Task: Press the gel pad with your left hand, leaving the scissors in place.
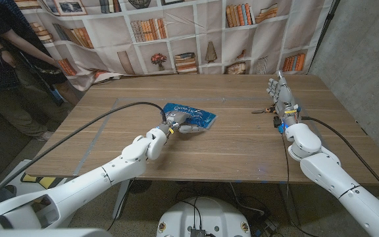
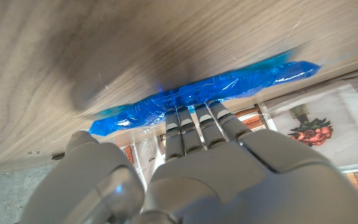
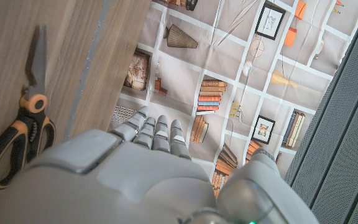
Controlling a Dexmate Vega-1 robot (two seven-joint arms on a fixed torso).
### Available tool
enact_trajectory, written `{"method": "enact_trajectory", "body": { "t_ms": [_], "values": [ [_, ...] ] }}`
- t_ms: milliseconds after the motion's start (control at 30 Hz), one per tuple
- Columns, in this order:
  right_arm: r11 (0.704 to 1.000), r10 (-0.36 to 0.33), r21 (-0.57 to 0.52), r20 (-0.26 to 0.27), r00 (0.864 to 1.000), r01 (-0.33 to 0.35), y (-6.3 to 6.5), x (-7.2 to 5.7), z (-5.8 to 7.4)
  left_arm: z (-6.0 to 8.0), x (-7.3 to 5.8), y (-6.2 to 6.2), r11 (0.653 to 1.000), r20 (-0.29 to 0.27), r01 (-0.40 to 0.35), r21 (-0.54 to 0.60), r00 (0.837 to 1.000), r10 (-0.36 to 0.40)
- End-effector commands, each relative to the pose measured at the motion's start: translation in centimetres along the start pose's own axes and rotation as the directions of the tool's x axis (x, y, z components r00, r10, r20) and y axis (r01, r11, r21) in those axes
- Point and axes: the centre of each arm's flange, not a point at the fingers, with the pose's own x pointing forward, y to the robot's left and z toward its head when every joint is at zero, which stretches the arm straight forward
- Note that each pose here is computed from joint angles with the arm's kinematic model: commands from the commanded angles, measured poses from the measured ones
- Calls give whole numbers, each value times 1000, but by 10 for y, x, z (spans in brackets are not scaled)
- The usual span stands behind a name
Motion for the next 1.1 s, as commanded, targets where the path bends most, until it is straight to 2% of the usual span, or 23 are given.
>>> {"method": "enact_trajectory", "body": {
  "t_ms": [33,567,1100],
  "values": [
    [1000,4,-8,-6,1000,-4,3,3,1,2,8,-8,999,16,33,-3,999,-33],
    [1000,-1,0,-19,1000,1,4,6,-1,5,12,-19,997,20,73,-1,997,-73],
    [1000,-1,-6,-14,1000,1,7,6,1,3,10,-16,998,14,69,1,998,-69]
  ]
}}
